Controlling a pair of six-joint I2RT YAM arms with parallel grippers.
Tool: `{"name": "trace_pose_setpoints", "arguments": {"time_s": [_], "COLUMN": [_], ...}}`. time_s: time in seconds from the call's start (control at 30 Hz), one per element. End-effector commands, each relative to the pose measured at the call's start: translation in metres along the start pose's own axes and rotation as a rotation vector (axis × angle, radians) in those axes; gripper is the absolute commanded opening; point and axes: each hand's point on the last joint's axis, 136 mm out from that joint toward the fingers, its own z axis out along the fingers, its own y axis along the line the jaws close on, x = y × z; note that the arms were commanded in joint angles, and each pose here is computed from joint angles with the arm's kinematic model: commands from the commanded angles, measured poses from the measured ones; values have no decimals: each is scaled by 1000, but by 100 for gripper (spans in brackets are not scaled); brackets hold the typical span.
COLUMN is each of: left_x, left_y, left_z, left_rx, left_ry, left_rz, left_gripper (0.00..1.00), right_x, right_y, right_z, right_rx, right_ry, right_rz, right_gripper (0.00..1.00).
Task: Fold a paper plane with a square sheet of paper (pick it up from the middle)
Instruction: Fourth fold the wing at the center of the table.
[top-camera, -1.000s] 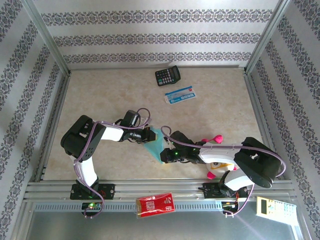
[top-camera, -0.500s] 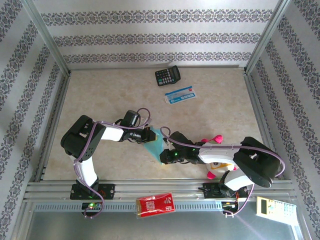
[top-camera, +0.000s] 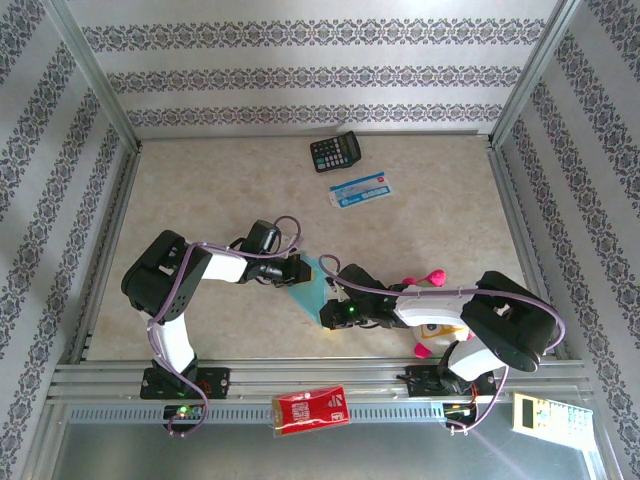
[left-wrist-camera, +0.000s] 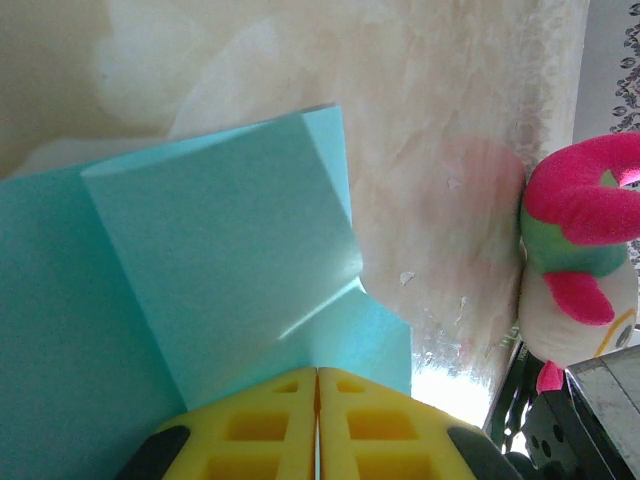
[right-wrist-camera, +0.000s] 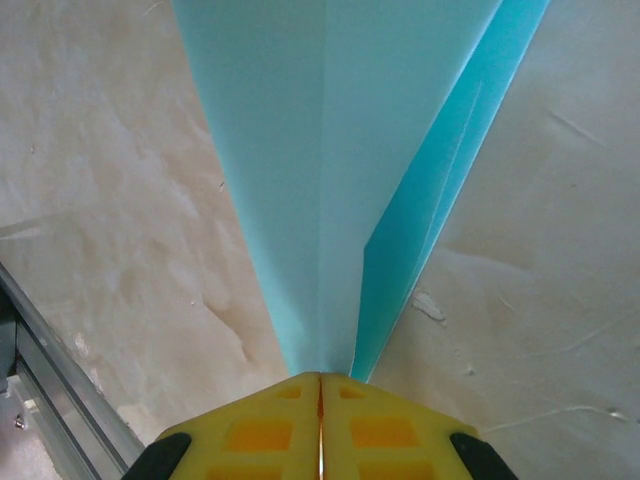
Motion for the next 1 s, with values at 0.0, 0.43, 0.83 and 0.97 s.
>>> {"name": "trace_pose_setpoints", "arguments": {"time_s": [0.0,0.43,0.83,0.97], "left_x": [18,24,24,24], "left_y": [51,60,59,60], "left_z": [-1,0,0,0], "left_rx": [-184,-215,-217,-218], "left_ry": [27,45,48,49], "left_rz": [-77,-93,-93,-94], "left_gripper": [11,8,8,8], "right_x": [7,9,-13,-14], "right_y": [-12,-15,19,31], "right_z": [4,3,-23,-26], "right_rx": [45,59,-46,-73], "right_ry": [19,34,-48,-56], "right_rz": [8,7,-26,-56], "right_gripper": [8,8,9,9]}}
